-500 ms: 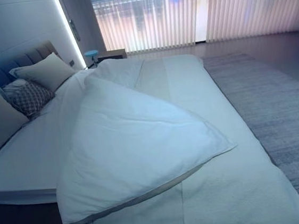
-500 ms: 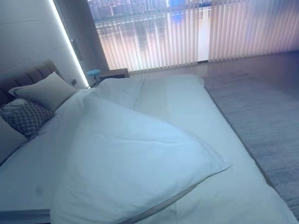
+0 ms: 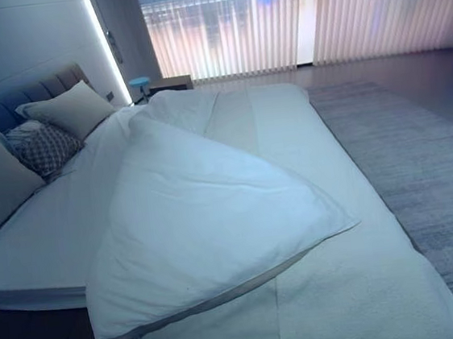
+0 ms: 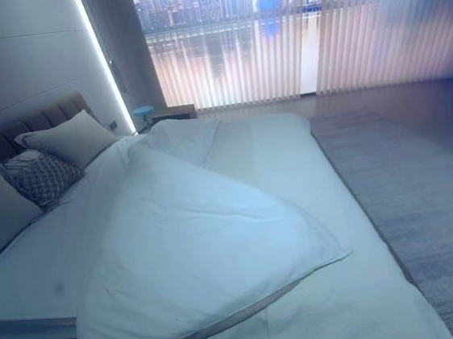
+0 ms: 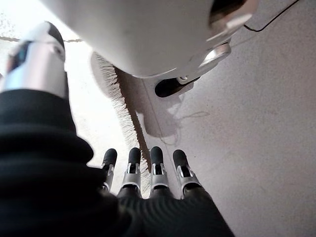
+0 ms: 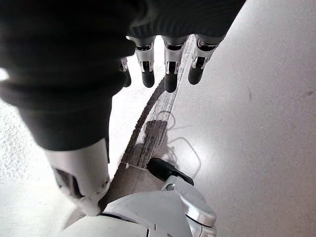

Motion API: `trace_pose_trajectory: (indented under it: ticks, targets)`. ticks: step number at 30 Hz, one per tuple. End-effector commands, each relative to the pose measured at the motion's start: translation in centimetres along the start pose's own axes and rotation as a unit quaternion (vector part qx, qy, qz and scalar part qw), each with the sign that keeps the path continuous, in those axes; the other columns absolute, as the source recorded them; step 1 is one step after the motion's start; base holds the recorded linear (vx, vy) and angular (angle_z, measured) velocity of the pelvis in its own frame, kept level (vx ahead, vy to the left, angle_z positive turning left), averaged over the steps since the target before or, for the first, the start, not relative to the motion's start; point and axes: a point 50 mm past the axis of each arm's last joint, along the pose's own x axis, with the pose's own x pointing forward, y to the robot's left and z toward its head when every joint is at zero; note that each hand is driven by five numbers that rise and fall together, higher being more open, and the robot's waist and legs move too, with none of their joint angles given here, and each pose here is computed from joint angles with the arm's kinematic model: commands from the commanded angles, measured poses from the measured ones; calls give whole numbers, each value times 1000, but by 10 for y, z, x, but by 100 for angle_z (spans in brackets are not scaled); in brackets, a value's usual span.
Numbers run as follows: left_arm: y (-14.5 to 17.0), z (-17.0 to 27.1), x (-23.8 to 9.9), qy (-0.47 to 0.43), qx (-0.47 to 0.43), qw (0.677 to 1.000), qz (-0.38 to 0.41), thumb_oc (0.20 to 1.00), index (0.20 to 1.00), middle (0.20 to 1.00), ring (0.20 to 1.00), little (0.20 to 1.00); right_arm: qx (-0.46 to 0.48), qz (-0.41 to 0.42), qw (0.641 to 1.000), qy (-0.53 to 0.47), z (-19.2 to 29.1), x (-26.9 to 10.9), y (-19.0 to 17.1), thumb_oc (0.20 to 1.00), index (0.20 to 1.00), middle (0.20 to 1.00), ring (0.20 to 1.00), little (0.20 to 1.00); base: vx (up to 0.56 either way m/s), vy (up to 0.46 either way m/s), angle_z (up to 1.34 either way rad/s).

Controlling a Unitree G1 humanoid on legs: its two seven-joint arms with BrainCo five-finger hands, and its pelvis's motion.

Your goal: Make the bed

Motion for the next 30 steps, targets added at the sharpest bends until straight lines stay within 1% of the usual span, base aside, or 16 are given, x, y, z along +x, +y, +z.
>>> trace_pose_trajectory:
  ticks: [1,7,11,13,14,15,19,22,24,26,27,28,29,30]
  targets:
    - [12,19,2,-17,-4,1000,22,1000,1000,1000,1000,1000,-5,-6,1000,-23,23,1,-3,1000,1000,1000,1000,1000,41,-5,0]
    - [13,21,2,-19,-15,999,26,1000,1000,1000,1000,1000,49,-7,998,-28,26,1,-3,1000,1000,1000,1000,1000,43,4,0]
    - [15,24,2,-24,-28,999,32,1000,1000,1000,1000,1000,136,-13,989,-60,44,1,-7,1000,1000,1000,1000,1000,22,5,0]
    - [15,26,2,-28,-34,998,34,1000,1000,1000,1000,1000,166,-14,983,-79,54,0,-10,1000,1000,1000,1000,1000,0,0,0]
    - [15,26,2,-28,-34,998,34,1000,1000,1000,1000,1000,166,-14,983,-79,54,0,-10,1000,1000,1000,1000,1000,0,0,0]
    - [18,29,2,-34,-42,998,38,1000,1000,1000,1000,1000,206,-14,971,-117,74,-3,-17,1000,1000,1000,1000,1000,0,0,0]
    - [23,45,2,-58,-54,996,49,1000,1000,1000,1000,1000,295,-21,932,-211,124,-16,-40,1000,1000,1000,1000,1000,-91,17,-4]
    - [24,57,1,-76,-62,994,54,1000,1000,1000,1000,1000,365,-13,889,-276,161,-31,-56,1000,1000,1000,1000,1000,-93,13,-2]
    - [24,65,1,-86,-68,992,57,1000,1000,1000,1000,1000,410,-7,854,-319,187,-44,-66,1000,1000,1000,1000,1000,-68,13,6]
    - [24,72,0,-96,-76,991,62,1000,1000,1000,1000,1000,453,2,817,-355,209,-58,-76,1000,1000,1000,1000,1000,-40,6,-7]
    - [24,79,0,-106,-82,989,63,1000,1000,1000,1000,1000,478,2,790,-384,228,-71,-86,1000,1000,1000,1000,1000,0,0,0]
    - [24,79,0,-106,-82,989,63,1000,1000,1000,1000,1000,478,2,790,-385,228,-71,-86,1000,1000,1000,1000,1000,0,0,0]
    - [22,83,-1,-111,-87,988,63,1000,1000,1000,1000,1000,500,1,764,-409,245,-85,-96,1000,1000,1000,1000,1000,7,-7,-6]
    - [22,84,-1,-111,-87,988,63,1000,1000,1000,1000,1000,500,1,763,-409,245,-85,-96,1000,1000,1000,1000,1000,5,-9,-10]
